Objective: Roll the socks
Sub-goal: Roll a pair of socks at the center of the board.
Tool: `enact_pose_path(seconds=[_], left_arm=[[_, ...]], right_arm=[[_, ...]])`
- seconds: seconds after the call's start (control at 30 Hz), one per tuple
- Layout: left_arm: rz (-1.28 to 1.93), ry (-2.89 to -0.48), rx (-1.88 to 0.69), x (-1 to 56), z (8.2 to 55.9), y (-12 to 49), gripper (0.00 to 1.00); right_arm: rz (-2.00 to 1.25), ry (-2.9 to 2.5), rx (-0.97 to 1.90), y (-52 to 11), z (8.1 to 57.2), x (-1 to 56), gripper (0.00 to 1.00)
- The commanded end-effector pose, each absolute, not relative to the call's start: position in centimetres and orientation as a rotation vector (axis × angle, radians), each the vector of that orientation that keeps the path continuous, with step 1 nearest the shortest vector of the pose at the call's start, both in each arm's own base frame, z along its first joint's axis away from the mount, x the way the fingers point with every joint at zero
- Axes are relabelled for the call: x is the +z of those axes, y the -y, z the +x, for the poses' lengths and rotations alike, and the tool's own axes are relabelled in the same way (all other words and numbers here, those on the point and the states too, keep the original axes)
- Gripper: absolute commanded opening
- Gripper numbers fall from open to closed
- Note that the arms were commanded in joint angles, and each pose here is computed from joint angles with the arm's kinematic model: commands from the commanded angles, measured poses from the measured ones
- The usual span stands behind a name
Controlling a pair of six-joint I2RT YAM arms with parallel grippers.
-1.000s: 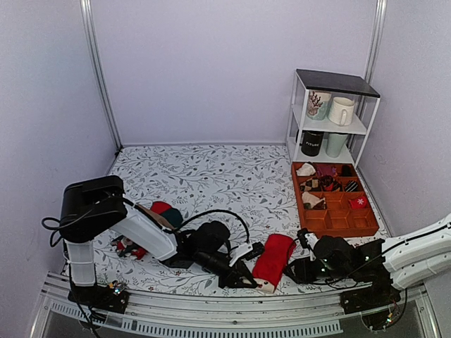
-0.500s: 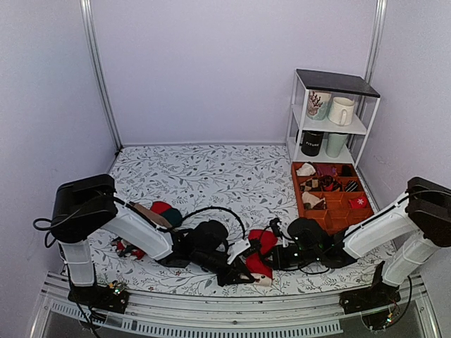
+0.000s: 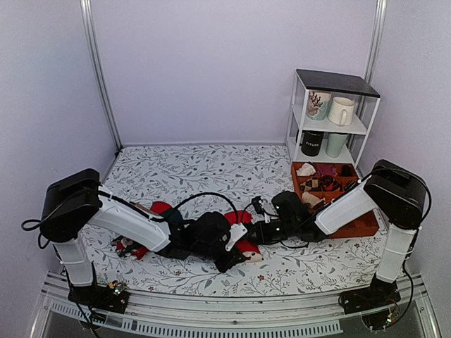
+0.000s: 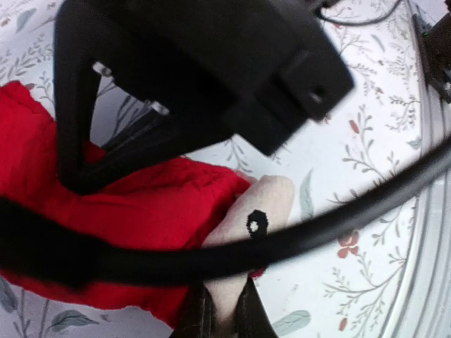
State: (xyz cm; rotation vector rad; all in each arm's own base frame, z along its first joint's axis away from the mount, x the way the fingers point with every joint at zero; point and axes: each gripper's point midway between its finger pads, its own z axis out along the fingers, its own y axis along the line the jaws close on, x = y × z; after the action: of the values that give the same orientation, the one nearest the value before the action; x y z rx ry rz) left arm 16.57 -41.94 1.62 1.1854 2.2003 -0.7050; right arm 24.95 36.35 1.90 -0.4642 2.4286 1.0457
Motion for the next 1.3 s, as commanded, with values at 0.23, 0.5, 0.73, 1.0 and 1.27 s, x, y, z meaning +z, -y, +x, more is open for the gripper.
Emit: enact_pose_path(seconds=[0.23,0.5,0.73,1.0,1.27], left_arm=[[1.224,-2.539,-0.545,-6.0,17.2,33.9,0.00],[1.227,-2.650,-0.574,-8.1,16.0,32.5,0.00],[1.233,-2.668,-0.600,-8.1,15.6,32.3,0.00],[1.237,-2.682,-0.603,-8.6,15.4,32.1,0.00],[1.235,-2.682,-0.609,-8.7,15.4,32.0,0.00]], right_arm=[[-0.696,-2.322,0.972,-34.9,24.9,4.2,0.31],[-1.055,-1.924,0.987,-33.6,21.2,9.9,0.37],[-1.338,-1.687,0.937,-34.3,18.8,9.5,0.39],[-1.458,-1.664,0.825,-36.1,18.8,7.1,0.40],[-1.464,-1.741,0.737,-36.4,19.8,4.6,0.40]])
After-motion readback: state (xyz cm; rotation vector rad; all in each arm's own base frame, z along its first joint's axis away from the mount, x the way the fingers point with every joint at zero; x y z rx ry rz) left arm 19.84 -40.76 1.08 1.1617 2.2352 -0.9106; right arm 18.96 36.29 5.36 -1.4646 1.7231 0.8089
